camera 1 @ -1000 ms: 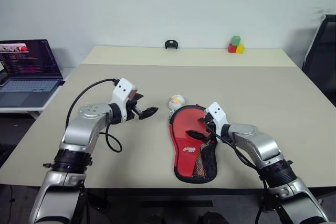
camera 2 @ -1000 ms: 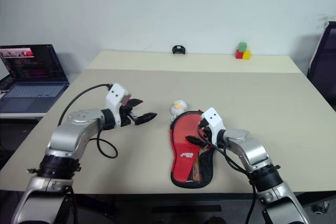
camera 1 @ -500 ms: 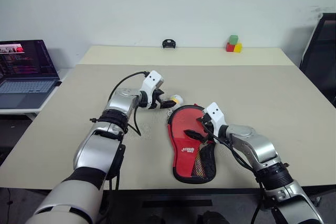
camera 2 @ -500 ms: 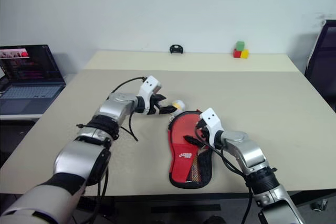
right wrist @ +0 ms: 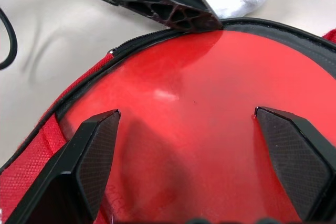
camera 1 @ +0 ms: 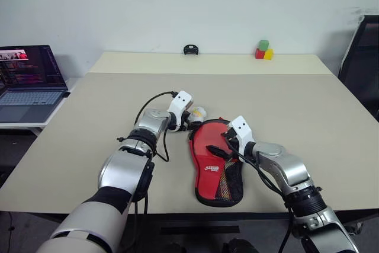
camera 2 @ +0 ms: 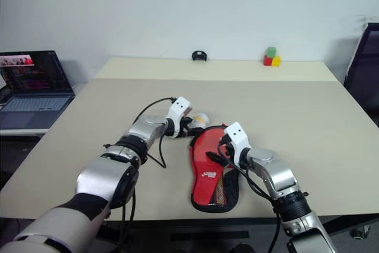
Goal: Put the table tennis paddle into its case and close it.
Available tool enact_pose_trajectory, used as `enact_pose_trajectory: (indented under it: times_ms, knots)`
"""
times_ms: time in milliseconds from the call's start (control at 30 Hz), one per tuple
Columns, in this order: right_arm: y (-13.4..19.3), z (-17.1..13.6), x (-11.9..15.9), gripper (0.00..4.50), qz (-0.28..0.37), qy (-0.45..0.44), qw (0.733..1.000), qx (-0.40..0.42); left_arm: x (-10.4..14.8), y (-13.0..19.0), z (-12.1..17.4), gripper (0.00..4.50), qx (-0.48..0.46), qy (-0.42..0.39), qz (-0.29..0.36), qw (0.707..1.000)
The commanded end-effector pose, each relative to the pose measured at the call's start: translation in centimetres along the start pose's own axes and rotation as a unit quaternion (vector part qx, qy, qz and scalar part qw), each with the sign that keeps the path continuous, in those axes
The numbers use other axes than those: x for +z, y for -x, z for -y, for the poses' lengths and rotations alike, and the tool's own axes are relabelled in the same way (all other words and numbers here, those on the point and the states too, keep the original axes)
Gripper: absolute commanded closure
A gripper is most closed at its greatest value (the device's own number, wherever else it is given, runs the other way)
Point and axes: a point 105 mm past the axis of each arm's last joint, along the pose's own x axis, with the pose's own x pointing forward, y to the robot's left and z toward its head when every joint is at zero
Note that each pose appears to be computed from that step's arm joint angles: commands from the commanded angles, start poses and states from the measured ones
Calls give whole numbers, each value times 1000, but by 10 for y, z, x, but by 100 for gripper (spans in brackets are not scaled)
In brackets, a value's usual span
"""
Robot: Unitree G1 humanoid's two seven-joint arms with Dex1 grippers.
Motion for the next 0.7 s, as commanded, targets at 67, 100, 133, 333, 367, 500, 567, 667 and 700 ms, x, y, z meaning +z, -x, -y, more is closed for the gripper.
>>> enact_pose_trajectory:
  times_ms: [67,100,133,333,367,500,567,667,700]
  knots:
    - [-2,-3,-23,0,-34,-14,999,-5,15,-1,-2,232,15,-11,17,1000]
    - [-2,-4,-23,0,-34,-13,999,-4,16,-2,-1,265,14,-9,19,1000]
    - [-1,-4,-23,0,-35,-6,999,-6,16,-2,0,299,13,-9,20,1000]
    - [5,-3,-35,0,-64,1,998,-6,15,0,-1,434,6,-14,22,1000]
    - [7,-2,-37,0,-69,-5,998,-8,16,1,-2,435,7,-15,25,1000]
    - [8,-3,-52,0,-100,-13,995,-8,28,7,-10,435,22,-34,35,999]
    - [7,-1,-57,0,-113,-16,993,-14,34,11,-14,435,30,-52,35,998]
    - [6,0,-68,0,-136,-12,990,-20,41,16,-23,435,52,-82,32,995]
    - [7,-1,-73,0,-145,-12,989,-19,43,17,-26,435,63,-96,27,993]
